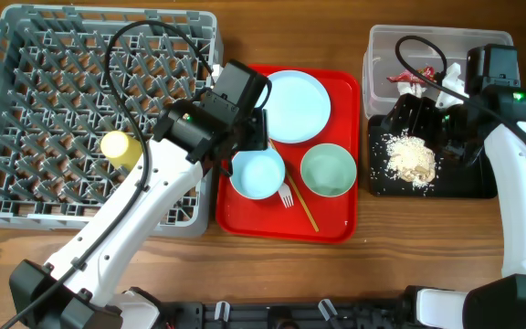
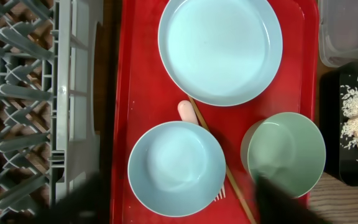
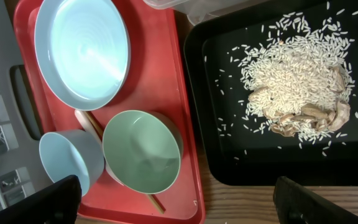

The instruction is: Sort waste into correct bins and load items into the dishwasher rack

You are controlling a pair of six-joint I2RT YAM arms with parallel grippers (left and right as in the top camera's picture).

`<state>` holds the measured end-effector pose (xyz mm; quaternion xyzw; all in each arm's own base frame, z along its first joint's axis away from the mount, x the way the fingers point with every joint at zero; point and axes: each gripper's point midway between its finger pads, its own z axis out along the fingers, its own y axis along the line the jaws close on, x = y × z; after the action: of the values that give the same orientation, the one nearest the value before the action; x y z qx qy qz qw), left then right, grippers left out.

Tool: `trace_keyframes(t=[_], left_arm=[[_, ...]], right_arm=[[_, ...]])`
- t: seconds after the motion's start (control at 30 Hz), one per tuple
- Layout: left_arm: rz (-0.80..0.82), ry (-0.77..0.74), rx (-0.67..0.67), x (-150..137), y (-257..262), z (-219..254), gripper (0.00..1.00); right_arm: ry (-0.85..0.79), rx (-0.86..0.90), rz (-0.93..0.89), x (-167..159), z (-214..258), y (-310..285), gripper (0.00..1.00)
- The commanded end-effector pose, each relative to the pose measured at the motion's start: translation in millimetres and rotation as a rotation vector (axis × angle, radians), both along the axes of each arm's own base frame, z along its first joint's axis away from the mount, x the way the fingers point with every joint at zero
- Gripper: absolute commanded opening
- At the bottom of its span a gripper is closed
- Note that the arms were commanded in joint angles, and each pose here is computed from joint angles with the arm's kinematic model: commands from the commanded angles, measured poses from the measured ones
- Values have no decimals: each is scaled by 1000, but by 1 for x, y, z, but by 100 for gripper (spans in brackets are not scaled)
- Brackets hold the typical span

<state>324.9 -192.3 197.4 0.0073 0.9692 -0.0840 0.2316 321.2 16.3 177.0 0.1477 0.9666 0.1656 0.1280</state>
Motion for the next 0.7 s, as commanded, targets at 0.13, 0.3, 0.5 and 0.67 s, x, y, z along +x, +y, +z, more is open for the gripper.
trace_keyframes(t=[0.13,0.3,0.5,0.67], left_arm=[[21,23,9,-6,-2,-2,73],[-52,85,82,-29,-19,-29,71],[-131,49,307,-41,-36,-69,71],[-209,93,389,-54,-58,-109,70]], right_arm=[[-38,13,-5,3,13,1,100],[-38,13,-5,3,13,1,100],[-39,13,-5,3,13,1,100],[-39,12,-4,3,13,1,100]])
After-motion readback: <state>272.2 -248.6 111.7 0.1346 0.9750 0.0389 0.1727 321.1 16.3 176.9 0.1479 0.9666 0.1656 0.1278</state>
